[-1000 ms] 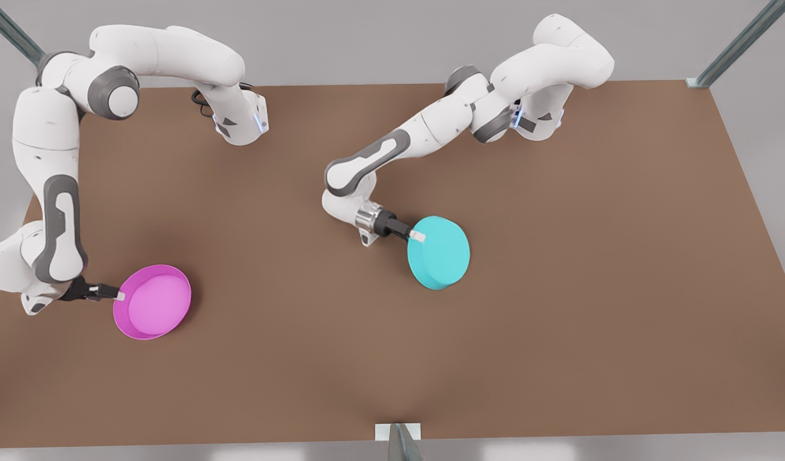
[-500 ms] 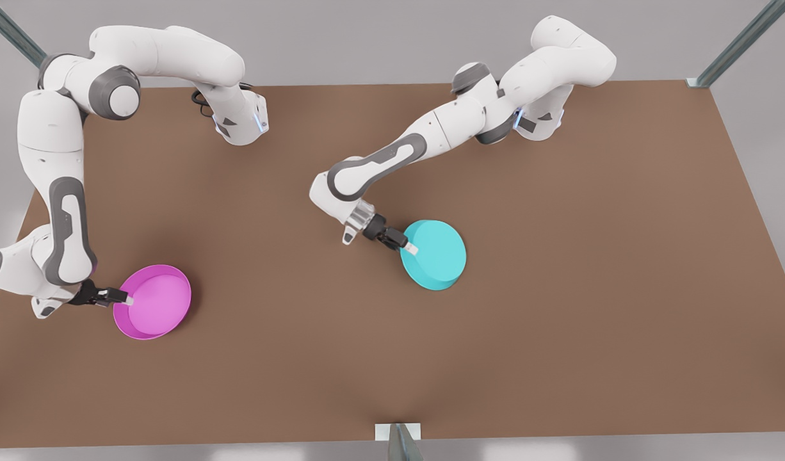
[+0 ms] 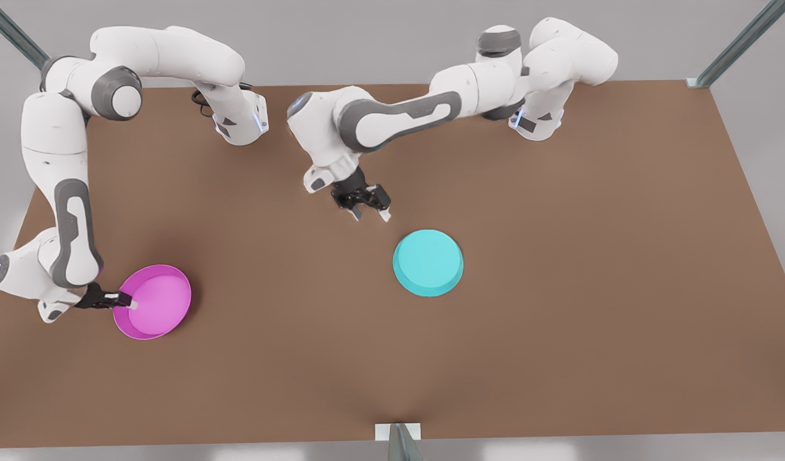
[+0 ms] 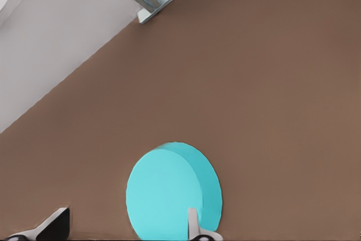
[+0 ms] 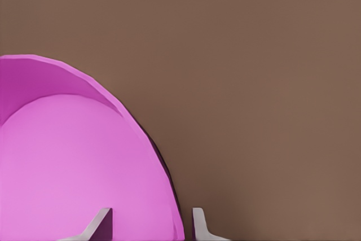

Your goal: Flip the blue plate over with the left arm, and stack the pink plate on top of the blue plate with the right arm

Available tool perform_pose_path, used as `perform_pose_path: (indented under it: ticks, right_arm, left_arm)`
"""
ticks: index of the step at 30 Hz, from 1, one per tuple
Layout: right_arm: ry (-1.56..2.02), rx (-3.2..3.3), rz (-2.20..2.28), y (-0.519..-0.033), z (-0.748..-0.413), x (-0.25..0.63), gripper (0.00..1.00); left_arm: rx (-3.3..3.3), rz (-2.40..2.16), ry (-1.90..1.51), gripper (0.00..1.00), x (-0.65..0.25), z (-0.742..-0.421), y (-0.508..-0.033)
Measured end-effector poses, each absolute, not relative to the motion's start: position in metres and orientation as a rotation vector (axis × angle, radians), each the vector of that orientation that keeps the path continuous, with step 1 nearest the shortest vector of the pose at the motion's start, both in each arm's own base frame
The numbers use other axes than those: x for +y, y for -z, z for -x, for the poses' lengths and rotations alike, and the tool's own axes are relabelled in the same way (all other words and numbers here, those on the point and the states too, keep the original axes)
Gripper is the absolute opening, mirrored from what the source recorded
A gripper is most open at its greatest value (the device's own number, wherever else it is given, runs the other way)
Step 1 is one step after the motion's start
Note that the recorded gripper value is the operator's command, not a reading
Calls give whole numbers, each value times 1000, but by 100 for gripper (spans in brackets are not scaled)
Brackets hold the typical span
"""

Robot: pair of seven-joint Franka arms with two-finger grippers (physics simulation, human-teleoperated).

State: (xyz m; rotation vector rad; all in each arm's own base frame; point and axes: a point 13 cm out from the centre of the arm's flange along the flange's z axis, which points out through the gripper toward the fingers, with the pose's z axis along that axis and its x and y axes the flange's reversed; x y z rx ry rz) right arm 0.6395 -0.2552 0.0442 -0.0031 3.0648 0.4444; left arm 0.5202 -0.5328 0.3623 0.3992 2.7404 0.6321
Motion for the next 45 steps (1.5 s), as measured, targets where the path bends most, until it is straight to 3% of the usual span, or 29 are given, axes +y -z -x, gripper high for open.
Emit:
perform_pose_path:
  ticks: [1, 2, 3, 5, 7, 8, 12, 13, 15, 22, 26, 31, 36, 45]
  right_arm:
    - [-445, 3065, 4, -44, -640, -255, 46]
    - [-444, 3064, 4, -44, -640, -255, 32]
    - [-445, 3063, 4, -44, -640, -255, 21]
    - [-448, 3059, 8, -45, -641, -255, 21]
    - [-449, 3058, 15, -46, -641, -255, 21]
    - [-449, 3058, 19, -46, -641, -255, 21]
    - [-486, 3055, 38, -52, -641, -248, 21]
    - [-499, 3056, 41, -53, -640, -247, 21]
    - [-545, 3047, 40, -55, -638, -243, 21]
    - [-724, 2963, 86, -85, -647, -215, 21]
    - [-775, 2914, 323, -124, -693, -96, 21]
    - [-774, 2888, 631, -165, -720, 113, 21]
    - [-792, 2889, 775, -192, -693, 292, 21]
    - [-853, 2981, 749, -194, -624, 443, 21]
  left_arm:
    - [2831, -119, -542, 100, -434, -581, -425]
    - [2916, 205, -489, 100, -306, -636, -456]
    - [2974, 534, -456, 100, -167, -670, -463]
    - [3067, 939, -469, 100, 33, -666, -433]
    - [3187, 1019, -454, 100, 97, -640, -408]
    - [3224, 1006, -450, 100, 106, -625, -421]
    - [3111, 1072, -742, 100, 110, -536, -550]
    - [3141, 1052, -791, 100, 102, -508, -552]
    - [3237, 962, -698, 100, 91, -490, -534]
    - [3336, 634, -408, 100, 66, -509, -516]
    - [3346, 507, -356, 100, 62, -516, -516]
    - [3354, 391, -327, 100, 60, -520, -516]
    - [3363, 303, -308, 100, 58, -522, -516]
    - [3375, 194, -292, 100, 56, -524, -516]
